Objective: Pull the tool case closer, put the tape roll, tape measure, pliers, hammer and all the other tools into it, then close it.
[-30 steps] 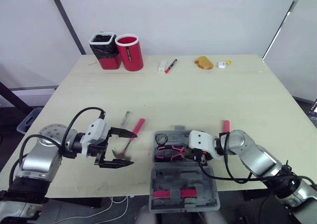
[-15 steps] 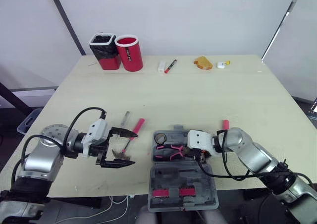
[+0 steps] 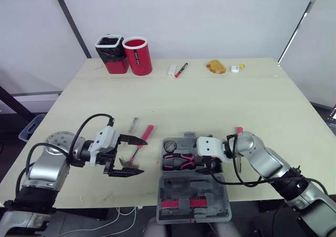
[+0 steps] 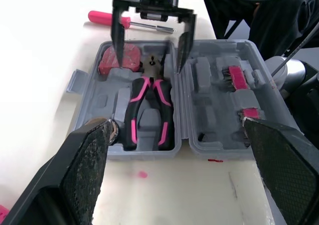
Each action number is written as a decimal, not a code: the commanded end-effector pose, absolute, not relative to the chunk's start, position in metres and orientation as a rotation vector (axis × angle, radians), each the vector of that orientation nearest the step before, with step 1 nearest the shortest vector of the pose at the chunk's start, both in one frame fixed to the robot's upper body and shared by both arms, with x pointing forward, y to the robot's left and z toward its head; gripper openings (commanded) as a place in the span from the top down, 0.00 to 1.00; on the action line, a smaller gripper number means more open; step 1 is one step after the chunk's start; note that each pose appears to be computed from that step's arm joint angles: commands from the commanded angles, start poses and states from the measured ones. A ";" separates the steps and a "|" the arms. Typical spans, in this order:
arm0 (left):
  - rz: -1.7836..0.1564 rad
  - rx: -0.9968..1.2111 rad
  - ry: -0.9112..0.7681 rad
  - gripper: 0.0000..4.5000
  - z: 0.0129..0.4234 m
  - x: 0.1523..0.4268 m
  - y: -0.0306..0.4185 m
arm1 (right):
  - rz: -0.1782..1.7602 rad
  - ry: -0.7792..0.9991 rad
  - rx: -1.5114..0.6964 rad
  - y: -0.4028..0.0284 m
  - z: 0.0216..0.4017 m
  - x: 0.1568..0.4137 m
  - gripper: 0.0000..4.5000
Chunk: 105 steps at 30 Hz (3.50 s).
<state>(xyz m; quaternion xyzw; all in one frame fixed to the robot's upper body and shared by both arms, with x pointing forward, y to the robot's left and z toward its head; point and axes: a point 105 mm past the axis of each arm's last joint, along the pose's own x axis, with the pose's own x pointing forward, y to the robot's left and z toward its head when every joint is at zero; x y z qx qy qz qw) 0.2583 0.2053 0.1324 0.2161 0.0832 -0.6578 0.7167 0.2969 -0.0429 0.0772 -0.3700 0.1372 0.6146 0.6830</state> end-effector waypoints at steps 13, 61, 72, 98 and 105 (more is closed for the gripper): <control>-1.504 0.499 0.159 0.00 0.132 0.258 0.203 | 1.339 0.122 -0.476 -0.028 0.096 0.299 0.69; -1.119 0.161 0.046 0.00 0.116 0.264 0.197 | 0.923 -0.090 -0.258 -0.073 0.105 0.303 0.98; -0.790 0.127 0.030 0.00 0.100 0.277 0.255 | 0.503 -0.023 -0.216 -0.197 0.088 0.260 0.98; -0.462 0.175 0.204 0.00 0.058 0.212 0.354 | 0.255 0.182 -0.077 -0.295 0.033 0.151 0.01; -0.744 0.278 0.222 0.00 0.075 0.226 0.320 | 0.398 0.165 -0.139 -0.274 0.047 0.180 0.01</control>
